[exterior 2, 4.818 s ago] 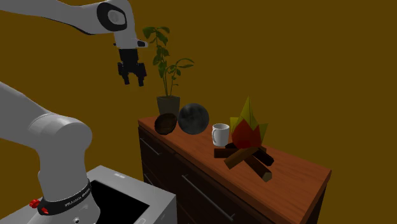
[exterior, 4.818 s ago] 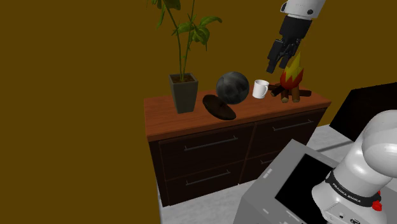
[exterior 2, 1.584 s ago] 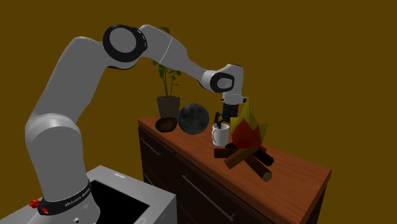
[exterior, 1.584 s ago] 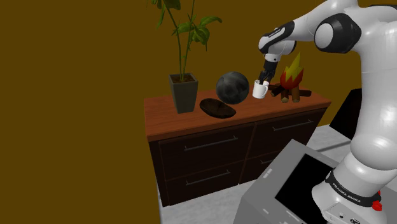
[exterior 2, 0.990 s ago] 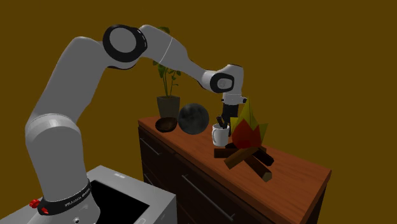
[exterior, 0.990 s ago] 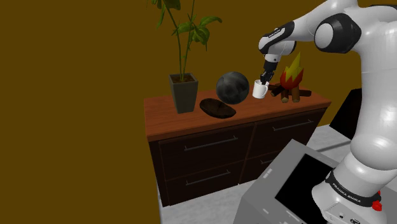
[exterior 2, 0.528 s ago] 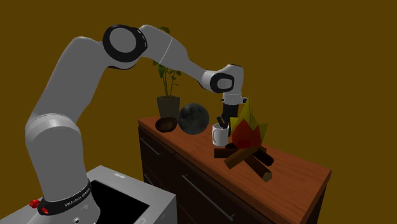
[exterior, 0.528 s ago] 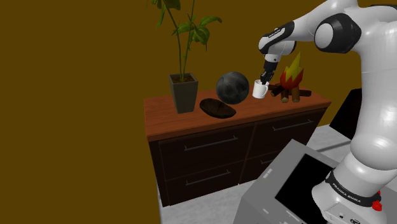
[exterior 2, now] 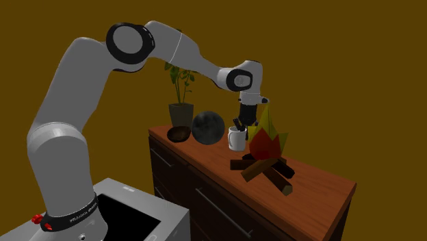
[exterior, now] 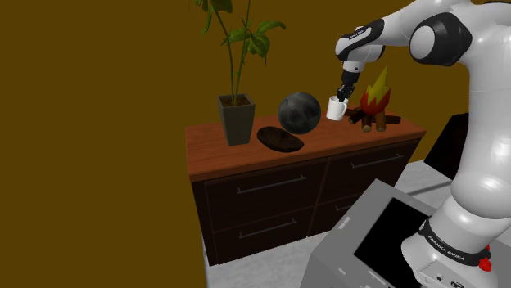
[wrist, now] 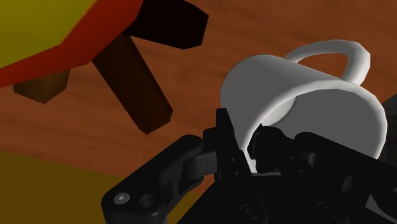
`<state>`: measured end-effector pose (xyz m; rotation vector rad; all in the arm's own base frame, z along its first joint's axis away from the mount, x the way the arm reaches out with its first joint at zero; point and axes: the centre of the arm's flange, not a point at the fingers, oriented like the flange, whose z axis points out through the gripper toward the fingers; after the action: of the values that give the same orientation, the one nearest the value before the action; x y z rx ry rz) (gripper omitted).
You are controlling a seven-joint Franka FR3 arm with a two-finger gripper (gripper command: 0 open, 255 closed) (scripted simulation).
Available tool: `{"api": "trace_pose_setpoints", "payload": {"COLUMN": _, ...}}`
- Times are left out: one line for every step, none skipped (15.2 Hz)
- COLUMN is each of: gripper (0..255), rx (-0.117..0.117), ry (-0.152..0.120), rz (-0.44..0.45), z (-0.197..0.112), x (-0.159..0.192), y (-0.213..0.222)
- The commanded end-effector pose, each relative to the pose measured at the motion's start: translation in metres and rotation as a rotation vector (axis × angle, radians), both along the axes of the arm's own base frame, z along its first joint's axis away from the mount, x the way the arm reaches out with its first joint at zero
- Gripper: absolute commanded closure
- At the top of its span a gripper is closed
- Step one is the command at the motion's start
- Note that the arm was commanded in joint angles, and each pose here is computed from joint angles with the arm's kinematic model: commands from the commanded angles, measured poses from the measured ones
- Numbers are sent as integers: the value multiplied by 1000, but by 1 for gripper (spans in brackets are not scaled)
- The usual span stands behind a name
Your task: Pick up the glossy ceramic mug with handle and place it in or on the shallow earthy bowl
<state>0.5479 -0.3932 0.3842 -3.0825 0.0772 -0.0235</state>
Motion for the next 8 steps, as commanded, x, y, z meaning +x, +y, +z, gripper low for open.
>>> {"api": "trace_pose_setpoints", "payload": {"gripper": 255, "rx": 0, "ry": 0, "rz": 0, "z": 12, "x": 0, "y": 0}}
{"api": "trace_pose_setpoints", "payload": {"gripper": 255, "rx": 0, "ry": 0, "rz": 0, "z": 17, "x": 0, "y": 0}}
{"api": "trace_pose_setpoints", "payload": {"gripper": 255, "rx": 0, "ry": 0, "rz": 0, "z": 22, "x": 0, "y": 0}}
{"api": "trace_pose_setpoints", "payload": {"gripper": 255, "rx": 0, "ry": 0, "rz": 0, "z": 28, "x": 0, "y": 0}}
{"api": "trace_pose_setpoints", "payload": {"gripper": 255, "rx": 0, "ry": 0, "rz": 0, "z": 33, "x": 0, "y": 0}}
{"api": "trace_pose_setpoints", "payload": {"gripper": 255, "rx": 0, "ry": 0, "rz": 0, "z": 38, "x": 0, "y": 0}}
{"api": "trace_pose_setpoints", "payload": {"gripper": 255, "rx": 0, "ry": 0, "rz": 0, "z": 44, "x": 0, "y": 0}}
{"api": "trace_pose_setpoints", "payload": {"gripper": 255, "rx": 0, "ry": 0, "rz": 0, "z": 49, "x": 0, "y": 0}}
